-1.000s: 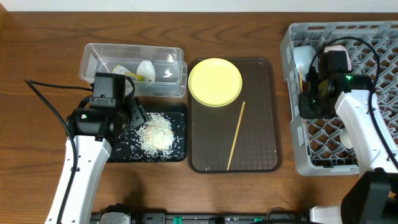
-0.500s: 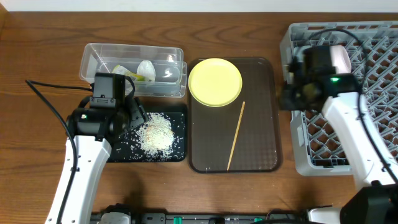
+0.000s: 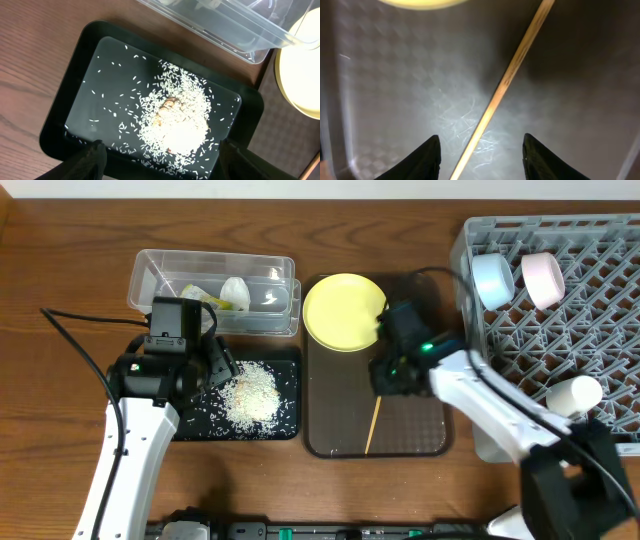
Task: Sort waste into correct bins and load items into the dishwasher rack
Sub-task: 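Reach right gripper back and pinch the second chopstick, then carry second chopstick to dish rack and release it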
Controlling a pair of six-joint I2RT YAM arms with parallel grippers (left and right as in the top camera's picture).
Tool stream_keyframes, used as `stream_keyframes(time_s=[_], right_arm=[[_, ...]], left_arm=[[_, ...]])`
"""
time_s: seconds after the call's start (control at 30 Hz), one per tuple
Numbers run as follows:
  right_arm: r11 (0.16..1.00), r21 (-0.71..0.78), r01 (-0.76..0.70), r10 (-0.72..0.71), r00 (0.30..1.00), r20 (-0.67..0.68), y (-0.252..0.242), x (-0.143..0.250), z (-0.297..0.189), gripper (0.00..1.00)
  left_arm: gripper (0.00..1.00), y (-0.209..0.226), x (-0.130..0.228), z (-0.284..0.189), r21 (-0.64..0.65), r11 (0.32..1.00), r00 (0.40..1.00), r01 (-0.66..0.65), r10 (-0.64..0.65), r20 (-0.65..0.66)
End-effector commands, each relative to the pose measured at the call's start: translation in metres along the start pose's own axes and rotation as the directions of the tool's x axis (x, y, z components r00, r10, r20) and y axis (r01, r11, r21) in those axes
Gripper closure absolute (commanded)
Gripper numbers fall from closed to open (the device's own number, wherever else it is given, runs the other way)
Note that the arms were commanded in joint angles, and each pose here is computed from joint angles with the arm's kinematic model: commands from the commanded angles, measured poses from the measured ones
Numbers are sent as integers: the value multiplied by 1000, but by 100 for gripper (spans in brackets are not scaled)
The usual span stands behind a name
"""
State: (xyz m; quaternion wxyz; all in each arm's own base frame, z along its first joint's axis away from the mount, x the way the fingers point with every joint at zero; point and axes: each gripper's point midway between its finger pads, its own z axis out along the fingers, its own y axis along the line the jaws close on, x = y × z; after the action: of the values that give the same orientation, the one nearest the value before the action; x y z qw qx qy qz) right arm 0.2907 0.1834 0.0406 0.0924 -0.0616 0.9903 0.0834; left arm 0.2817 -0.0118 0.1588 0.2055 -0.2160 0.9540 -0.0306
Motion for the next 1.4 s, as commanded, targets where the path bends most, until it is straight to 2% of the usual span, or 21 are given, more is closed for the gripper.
stream_keyframes(time_s=[0.0, 0.2, 0.4, 0.5, 0.73, 0.87, 0.93, 1.07, 1.17, 1.33, 1.37], right_arm=[[989, 108, -98, 101, 995, -21, -11, 11, 21, 51], [970, 176, -170, 181, 982, -48, -20, 20, 42, 63], [966, 180, -184, 194, 980, -41, -24, 18, 37, 91], [964, 161, -210, 213, 977, -3, -30, 8, 21, 99], [980, 106, -167, 150, 976, 156, -67, -35, -64, 99], [982, 136, -128, 93, 966, 240, -105, -49, -119, 99], [981, 162, -110, 66, 965, 255, -124, -50, -130, 99], [971, 217, -95, 49, 976, 211, -162, -41, -133, 99], [963, 234, -131, 89, 979, 183, -184, -35, -129, 99], [964, 233, -126, 101, 988, 116, -200, -31, -110, 99], [967, 224, -122, 101, 990, 103, -199, -30, -106, 96]], left_arm=[[25, 3, -4, -1, -17, 1000, 1000, 6, -5, 11], [25, 3, -4, -1, -17, 1000, 1000, 6, -5, 11], [25, 3, -4, -1, -17, 1000, 1000, 6, -5, 11], [25, 3, -4, -1, -17, 1000, 1000, 6, -5, 11], [25, 3, -4, -1, -18, 1000, 1000, 6, -5, 11], [25, 3, -4, -1, -17, 1000, 1000, 6, -5, 11], [25, 3, -4, -1, -17, 1000, 1000, 6, -5, 11], [25, 3, -4, -1, -18, 1000, 1000, 6, -5, 11], [25, 3, -4, -1, -18, 1000, 1000, 6, -5, 11], [25, 3, -4, -1, -17, 1000, 1000, 6, -6, 11], [25, 3, -4, -1, -17, 1000, 1000, 6, -5, 11]])
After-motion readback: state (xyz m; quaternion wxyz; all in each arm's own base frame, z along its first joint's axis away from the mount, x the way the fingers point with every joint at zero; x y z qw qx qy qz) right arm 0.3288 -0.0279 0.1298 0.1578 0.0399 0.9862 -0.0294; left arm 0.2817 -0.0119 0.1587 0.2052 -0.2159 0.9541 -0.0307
